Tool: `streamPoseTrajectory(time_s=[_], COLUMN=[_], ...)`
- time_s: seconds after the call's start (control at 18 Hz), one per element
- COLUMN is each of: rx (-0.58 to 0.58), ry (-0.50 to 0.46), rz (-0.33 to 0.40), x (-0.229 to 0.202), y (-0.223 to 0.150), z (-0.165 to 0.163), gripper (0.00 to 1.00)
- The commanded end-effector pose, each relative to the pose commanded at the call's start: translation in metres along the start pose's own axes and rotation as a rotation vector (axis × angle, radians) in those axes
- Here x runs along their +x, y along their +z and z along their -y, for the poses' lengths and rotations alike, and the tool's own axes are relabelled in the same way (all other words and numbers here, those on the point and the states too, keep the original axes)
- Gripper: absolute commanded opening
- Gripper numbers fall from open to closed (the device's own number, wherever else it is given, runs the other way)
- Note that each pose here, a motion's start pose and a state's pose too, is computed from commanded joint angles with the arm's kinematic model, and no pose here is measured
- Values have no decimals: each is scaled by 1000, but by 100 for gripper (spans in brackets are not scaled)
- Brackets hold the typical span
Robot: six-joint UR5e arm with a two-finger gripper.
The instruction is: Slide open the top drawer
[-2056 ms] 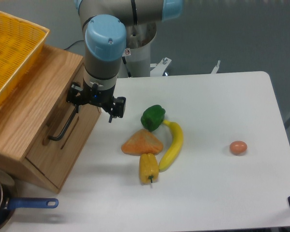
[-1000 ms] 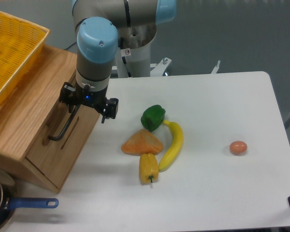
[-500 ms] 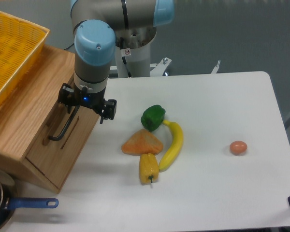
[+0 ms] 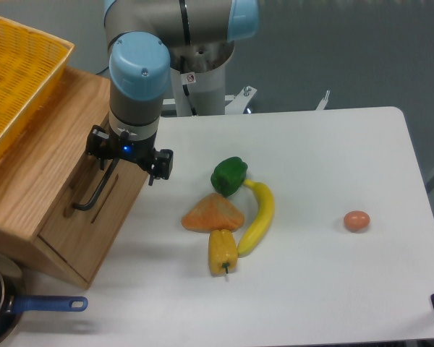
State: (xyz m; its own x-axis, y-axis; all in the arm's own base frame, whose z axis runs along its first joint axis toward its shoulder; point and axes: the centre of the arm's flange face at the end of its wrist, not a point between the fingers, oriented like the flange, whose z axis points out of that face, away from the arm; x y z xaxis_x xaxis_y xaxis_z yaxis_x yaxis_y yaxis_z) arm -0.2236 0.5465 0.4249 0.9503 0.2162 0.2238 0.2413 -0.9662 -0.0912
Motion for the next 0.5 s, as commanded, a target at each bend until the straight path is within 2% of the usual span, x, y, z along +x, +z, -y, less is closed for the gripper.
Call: streamPoseTrajectory(time_s=[0.5], rx=[0], ry=[-2], rz=[18], x=[-10], y=[-2], z=[1], gripper=[100])
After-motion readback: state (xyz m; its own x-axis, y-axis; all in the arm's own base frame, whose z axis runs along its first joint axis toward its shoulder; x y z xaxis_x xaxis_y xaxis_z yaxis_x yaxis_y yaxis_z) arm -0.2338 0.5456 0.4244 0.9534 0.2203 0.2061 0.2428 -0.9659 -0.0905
